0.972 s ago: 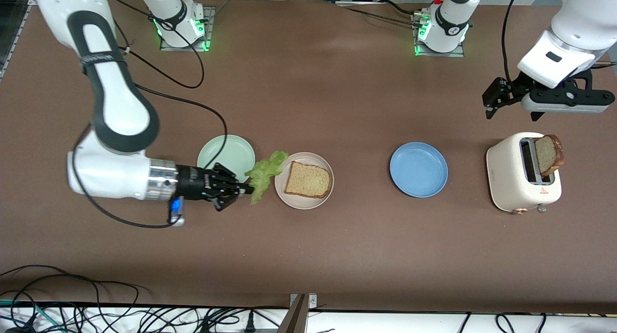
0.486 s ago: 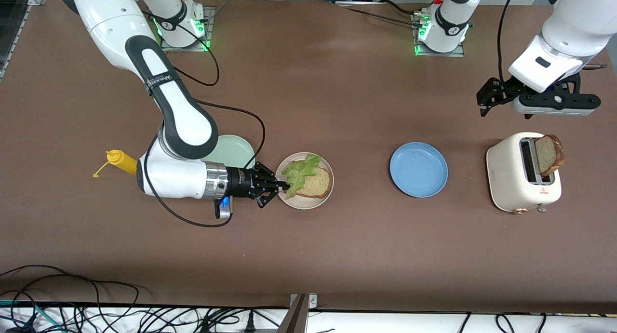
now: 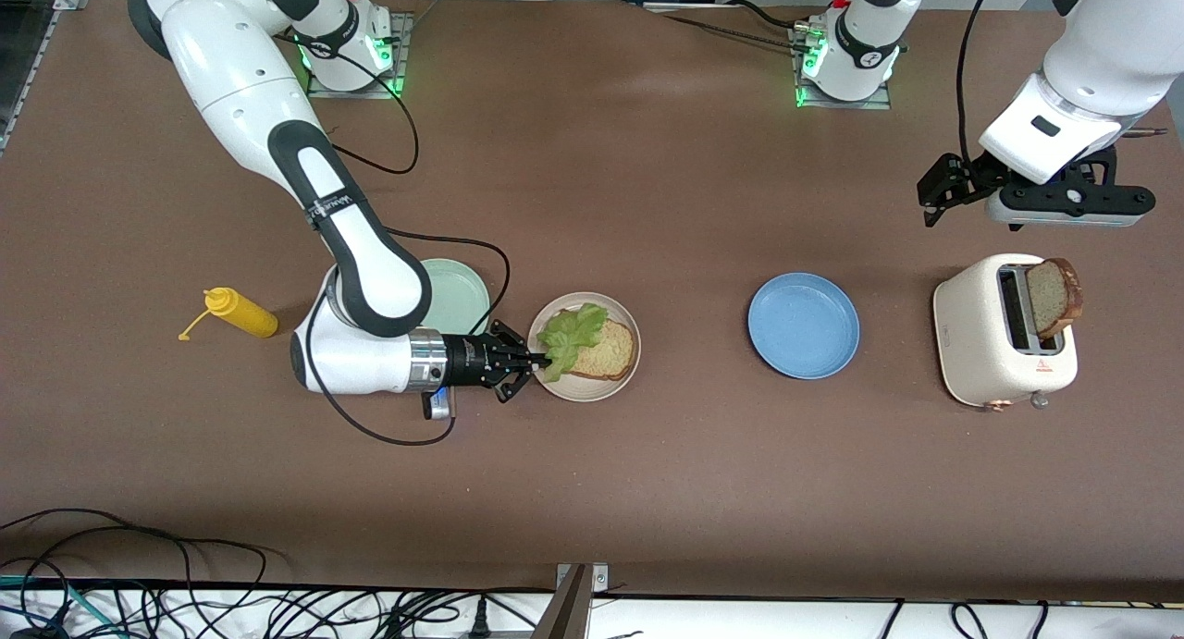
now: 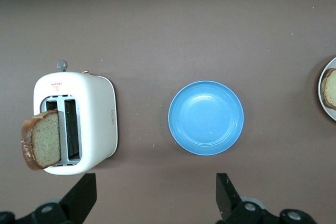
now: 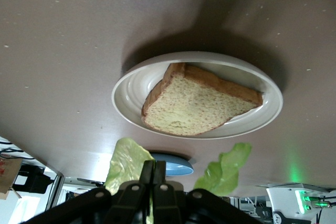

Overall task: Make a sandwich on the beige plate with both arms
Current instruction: 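Lower the lettuce onto the bread and open the right gripper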

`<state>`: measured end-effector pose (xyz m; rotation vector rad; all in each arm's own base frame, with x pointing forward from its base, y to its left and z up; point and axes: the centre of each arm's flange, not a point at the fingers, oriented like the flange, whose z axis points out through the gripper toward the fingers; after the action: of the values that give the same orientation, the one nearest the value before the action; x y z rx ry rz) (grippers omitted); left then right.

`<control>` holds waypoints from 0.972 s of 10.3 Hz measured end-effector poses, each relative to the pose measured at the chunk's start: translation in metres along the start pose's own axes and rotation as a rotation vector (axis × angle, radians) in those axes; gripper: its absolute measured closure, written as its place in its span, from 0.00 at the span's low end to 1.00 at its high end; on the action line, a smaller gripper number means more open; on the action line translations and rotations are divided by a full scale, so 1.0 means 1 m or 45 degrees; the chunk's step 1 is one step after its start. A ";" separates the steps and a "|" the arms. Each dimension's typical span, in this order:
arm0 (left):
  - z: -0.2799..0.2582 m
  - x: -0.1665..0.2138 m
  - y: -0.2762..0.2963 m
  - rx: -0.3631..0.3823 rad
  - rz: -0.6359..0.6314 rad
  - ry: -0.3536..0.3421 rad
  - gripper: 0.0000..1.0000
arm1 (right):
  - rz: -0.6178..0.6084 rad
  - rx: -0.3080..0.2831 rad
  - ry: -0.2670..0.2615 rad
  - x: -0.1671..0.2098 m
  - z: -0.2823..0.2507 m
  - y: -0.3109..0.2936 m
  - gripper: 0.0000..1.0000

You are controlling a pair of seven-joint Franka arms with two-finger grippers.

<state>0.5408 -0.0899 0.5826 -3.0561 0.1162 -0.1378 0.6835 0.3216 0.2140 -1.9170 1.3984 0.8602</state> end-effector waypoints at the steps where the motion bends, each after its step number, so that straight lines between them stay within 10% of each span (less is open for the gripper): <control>1: 0.000 0.000 0.000 0.000 0.000 0.001 0.00 | 0.002 -0.006 0.000 0.001 0.004 0.001 0.97; 10: -0.002 0.000 -0.003 0.001 -0.006 -0.003 0.00 | 0.028 0.056 0.055 0.025 0.029 0.002 0.97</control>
<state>0.5407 -0.0872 0.5852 -3.0562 0.1082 -0.1351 0.6831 0.3295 0.1767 -1.9005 1.4548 0.7961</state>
